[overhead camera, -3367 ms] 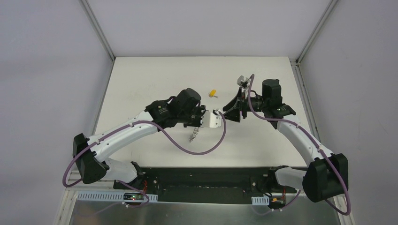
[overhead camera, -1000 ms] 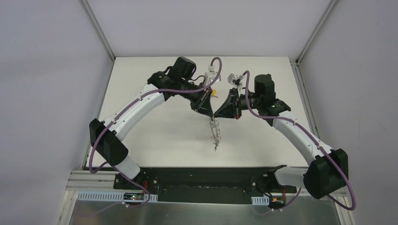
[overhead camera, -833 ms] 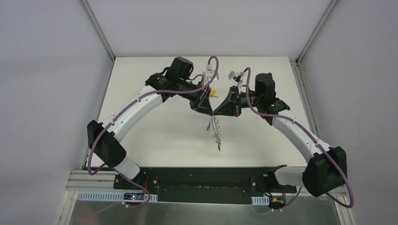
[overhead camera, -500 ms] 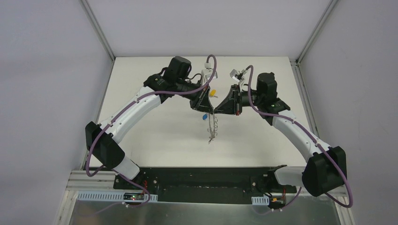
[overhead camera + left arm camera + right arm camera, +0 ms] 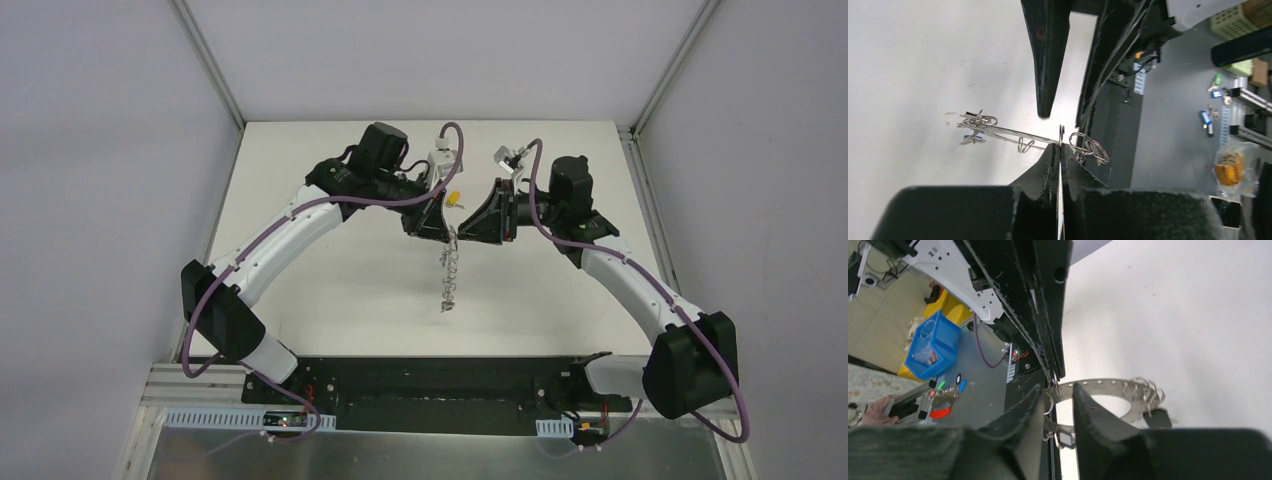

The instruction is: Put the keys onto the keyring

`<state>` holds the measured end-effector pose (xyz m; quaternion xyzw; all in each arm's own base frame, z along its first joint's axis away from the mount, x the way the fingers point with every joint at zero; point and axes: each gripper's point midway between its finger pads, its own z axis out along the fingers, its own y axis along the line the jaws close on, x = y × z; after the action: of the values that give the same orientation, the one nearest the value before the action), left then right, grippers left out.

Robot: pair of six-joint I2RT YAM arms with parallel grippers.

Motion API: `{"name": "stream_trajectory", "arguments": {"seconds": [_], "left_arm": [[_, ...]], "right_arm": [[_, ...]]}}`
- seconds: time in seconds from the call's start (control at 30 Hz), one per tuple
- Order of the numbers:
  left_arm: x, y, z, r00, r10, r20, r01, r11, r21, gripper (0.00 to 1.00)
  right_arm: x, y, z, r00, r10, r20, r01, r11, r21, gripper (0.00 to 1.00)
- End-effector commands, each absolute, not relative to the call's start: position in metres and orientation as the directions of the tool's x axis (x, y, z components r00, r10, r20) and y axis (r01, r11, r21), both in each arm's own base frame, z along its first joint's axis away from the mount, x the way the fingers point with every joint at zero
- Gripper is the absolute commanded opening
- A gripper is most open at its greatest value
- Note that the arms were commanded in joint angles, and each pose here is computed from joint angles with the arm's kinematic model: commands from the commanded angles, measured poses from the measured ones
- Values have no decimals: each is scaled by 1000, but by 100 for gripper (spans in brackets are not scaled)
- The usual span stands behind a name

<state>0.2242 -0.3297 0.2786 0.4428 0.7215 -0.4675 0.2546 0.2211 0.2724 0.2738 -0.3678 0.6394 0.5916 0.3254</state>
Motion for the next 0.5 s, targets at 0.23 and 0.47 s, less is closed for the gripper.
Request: {"name": "stream_trajectory", "arguments": {"seconds": [0.23, 0.47], "left_arm": [[235, -283, 276, -295, 482, -825, 935, 323, -146, 0], [226, -265, 276, -269, 531, -803, 941, 322, -102, 0]], "right_arm": [[267, 253, 274, -400, -54, -915, -892, 253, 375, 91], [307, 253, 244, -399, -155, -904, -863, 398, 312, 98]]}}
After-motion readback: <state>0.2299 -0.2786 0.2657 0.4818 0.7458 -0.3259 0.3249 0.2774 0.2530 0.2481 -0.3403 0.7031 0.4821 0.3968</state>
